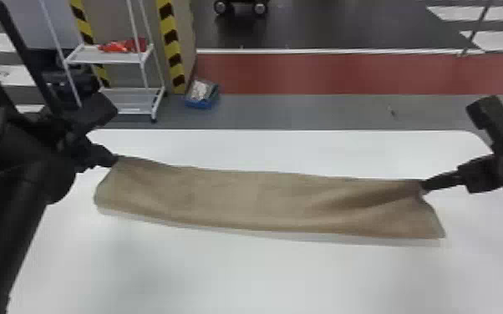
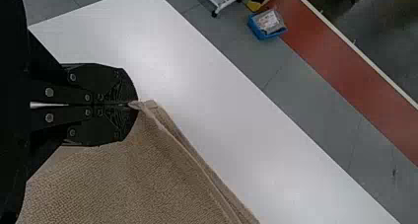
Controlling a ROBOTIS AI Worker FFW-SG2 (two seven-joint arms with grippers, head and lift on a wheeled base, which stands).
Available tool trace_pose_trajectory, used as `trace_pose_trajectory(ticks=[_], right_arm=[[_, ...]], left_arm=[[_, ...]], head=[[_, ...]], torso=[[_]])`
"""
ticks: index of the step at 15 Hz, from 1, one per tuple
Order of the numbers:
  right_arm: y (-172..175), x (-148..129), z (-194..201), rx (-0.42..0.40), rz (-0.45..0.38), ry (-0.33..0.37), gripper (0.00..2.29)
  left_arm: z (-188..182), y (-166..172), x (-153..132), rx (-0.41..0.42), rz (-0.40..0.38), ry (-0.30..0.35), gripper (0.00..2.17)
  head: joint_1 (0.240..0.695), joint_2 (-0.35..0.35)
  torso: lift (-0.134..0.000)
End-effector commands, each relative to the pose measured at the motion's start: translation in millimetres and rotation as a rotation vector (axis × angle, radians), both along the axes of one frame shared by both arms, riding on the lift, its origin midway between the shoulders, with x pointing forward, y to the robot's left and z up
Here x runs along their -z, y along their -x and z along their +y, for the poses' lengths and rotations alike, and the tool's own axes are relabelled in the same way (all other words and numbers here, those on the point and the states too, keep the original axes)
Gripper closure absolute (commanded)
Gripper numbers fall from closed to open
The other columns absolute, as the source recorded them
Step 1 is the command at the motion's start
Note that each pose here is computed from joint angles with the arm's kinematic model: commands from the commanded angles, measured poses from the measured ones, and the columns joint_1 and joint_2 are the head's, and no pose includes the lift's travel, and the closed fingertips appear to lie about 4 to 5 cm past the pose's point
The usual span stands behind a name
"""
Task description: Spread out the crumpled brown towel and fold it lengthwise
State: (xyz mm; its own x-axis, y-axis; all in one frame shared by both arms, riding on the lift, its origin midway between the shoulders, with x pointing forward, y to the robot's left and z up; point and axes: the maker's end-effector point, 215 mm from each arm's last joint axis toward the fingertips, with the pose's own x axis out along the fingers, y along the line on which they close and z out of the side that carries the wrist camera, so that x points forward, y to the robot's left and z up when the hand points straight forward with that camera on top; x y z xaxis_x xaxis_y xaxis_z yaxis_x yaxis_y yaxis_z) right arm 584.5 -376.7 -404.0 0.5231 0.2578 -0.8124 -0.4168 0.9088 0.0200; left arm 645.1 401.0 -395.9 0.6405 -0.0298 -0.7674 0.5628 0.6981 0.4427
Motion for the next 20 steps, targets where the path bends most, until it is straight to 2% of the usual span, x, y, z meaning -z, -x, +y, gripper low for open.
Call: trace_pose_trajectory(ticks=[1,3,7,15,17,18,20], right_arm=[[-2.5,0.5,2.6,-0.006,-0.006,0.009,2.25],[-2.6,-2.9,6.3,-0.007,-0.015,-0.037,2.26],[-12.9,-28.3,3.2,0.009,-0.057,-0.074,2.26],[-17.0,-5.9,-0.3,-0.001,-0.025,0.008,2.25],[-19.8,0.0,-4.5,0.021,-0.023,0.038,2.02],[-22.4,1.7,-8.6,0.039,-0.031,0.060,1.75],[-24.8,5.4,-11.3,0.061,-0.037,0.082,1.69]], left_arm=[[-0.3,0.2,0.4,0.001,0.002,-0.002,2.14],[-0.3,0.2,0.4,0.001,0.002,-0.002,2.15],[6.0,-1.2,-6.2,-0.004,-0.001,-0.006,2.14],[9.4,-0.7,-5.1,-0.022,0.001,-0.021,2.15],[8.1,-0.5,-3.8,-0.020,0.002,-0.021,2.15],[7.6,-1.1,-4.6,-0.019,0.001,-0.022,2.15],[6.3,-1.4,-4.2,-0.016,0.001,-0.025,2.15]], head=[[0.695,0.022],[0.695,0.023],[0.695,0.030],[0.695,0.033],[0.695,0.029],[0.695,0.026],[0.695,0.020]], torso=[[-0.123],[-0.123],[-0.123],[-0.123],[-0.123],[-0.123],[-0.123]])
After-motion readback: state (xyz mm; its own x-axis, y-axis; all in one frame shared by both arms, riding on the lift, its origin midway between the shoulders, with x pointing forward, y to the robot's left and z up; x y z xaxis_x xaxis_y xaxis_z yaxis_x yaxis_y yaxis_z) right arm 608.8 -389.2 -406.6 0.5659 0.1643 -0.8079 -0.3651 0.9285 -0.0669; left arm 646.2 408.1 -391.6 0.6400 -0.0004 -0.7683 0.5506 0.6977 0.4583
